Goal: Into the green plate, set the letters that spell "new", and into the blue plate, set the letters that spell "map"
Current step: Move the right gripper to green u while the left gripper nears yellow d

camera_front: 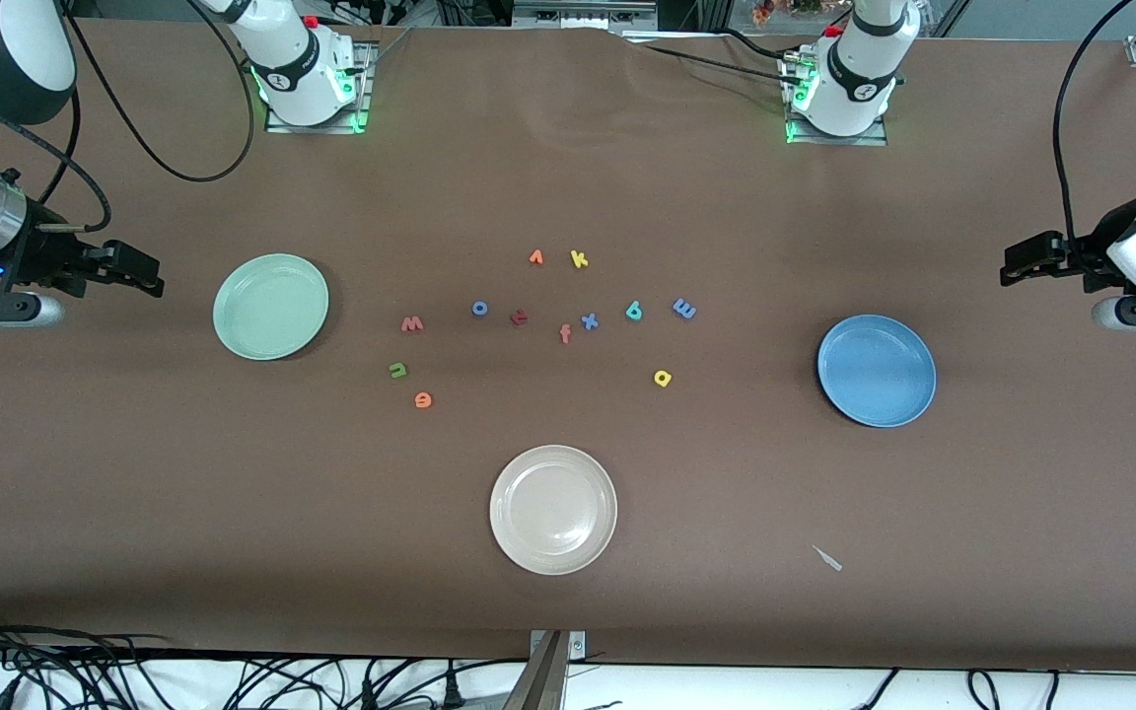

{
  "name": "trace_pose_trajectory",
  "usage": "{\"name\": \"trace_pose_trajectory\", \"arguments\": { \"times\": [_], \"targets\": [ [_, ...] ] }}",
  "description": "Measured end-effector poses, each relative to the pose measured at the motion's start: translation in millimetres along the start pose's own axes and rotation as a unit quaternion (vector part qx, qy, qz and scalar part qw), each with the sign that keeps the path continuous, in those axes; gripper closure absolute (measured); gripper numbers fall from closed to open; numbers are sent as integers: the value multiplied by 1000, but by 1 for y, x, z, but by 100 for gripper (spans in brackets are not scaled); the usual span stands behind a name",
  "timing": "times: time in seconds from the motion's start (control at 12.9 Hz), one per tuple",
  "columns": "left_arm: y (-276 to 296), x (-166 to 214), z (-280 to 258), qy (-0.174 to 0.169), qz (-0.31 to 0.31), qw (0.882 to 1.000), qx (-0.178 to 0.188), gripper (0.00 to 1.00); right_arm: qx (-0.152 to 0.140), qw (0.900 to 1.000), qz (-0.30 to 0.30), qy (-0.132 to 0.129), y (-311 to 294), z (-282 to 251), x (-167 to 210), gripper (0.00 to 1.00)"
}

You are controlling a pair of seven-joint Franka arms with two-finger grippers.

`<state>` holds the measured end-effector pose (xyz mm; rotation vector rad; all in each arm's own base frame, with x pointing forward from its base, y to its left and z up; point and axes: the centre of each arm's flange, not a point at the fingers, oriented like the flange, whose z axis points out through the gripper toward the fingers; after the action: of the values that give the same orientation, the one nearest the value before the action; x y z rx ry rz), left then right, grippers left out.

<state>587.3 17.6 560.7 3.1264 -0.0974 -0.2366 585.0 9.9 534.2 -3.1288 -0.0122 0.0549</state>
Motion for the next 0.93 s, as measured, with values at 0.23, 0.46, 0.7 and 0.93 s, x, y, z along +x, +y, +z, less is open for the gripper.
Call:
{"name": "trace_pose_trajectory", "arguments": {
  "times": [0.23, 0.46, 0.7, 0.93],
  "targets": [
    [0, 0, 0, 0, 0, 1000, 0, 0, 0, 1000, 0, -1, 0, 0, 0, 0],
    [0, 0, 1, 0, 0, 1000, 0, 0, 0, 1000, 17, -1, -3, 0, 0, 0],
    [4, 1, 1, -1, 4, 1000, 0, 0, 0, 998, 58, -2, -31, 2, -1, 0],
    [11, 4, 5, -4, 8, 1000, 1, 0, -4, 992, 123, -11, -75, 9, -7, 0]
  ]
}}
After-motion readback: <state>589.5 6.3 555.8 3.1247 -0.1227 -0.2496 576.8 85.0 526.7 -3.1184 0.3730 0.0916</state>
